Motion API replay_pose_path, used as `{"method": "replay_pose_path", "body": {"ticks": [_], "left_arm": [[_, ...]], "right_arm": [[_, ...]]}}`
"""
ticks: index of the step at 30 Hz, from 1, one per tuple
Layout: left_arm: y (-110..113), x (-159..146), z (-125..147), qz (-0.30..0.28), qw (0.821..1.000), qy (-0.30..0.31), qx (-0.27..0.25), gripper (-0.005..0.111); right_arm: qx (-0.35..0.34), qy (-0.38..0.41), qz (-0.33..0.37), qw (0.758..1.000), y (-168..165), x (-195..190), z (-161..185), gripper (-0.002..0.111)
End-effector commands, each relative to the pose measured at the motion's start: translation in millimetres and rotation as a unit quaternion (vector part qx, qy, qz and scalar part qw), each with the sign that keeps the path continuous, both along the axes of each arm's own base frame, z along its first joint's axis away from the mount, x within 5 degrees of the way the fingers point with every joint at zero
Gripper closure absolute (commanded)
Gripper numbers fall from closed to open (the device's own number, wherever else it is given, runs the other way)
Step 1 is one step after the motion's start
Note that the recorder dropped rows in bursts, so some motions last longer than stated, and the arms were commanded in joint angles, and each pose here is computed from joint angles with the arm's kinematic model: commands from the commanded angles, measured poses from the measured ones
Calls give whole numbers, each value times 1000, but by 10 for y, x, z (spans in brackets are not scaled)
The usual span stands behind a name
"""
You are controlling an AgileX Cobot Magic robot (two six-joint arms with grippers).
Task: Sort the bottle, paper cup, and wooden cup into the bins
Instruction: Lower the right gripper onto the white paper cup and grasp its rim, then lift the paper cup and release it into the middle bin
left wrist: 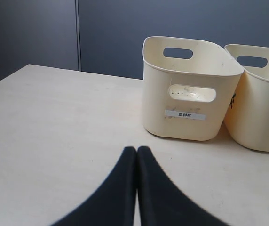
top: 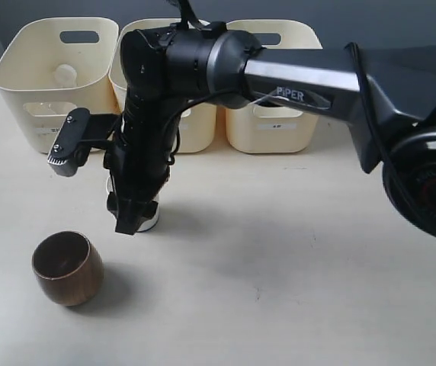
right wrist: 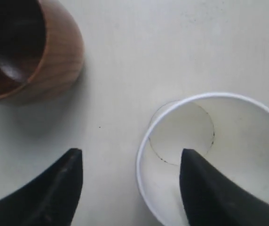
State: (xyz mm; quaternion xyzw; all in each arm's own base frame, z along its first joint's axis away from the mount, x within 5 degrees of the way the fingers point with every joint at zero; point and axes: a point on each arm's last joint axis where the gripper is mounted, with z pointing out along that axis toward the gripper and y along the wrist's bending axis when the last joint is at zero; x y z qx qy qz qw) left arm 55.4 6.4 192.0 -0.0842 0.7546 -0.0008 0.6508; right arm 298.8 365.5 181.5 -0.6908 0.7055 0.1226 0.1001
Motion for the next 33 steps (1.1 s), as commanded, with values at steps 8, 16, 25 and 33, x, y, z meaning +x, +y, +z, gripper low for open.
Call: {"method": "replay_pose_path", "body": {"ticks": [8, 16, 25, 33], "left_arm": [[-2, -2, 2, -2, 1000, -5, 0, 107], [-2, -2, 2, -2, 1000, -5, 0, 107], [-2, -2, 2, -2, 1000, -5, 0, 107], [-2, -2, 2, -2, 1000, -5, 0, 107]], "right_arm": [[33, -80, 3, 996, -131, -16, 638, 108], [124, -248, -9, 961, -207, 69, 1663, 109], [143, -256, -185, 938, -461, 1086, 1277, 109], [115, -224, -215, 944, -557, 1251, 980, 109]]}}
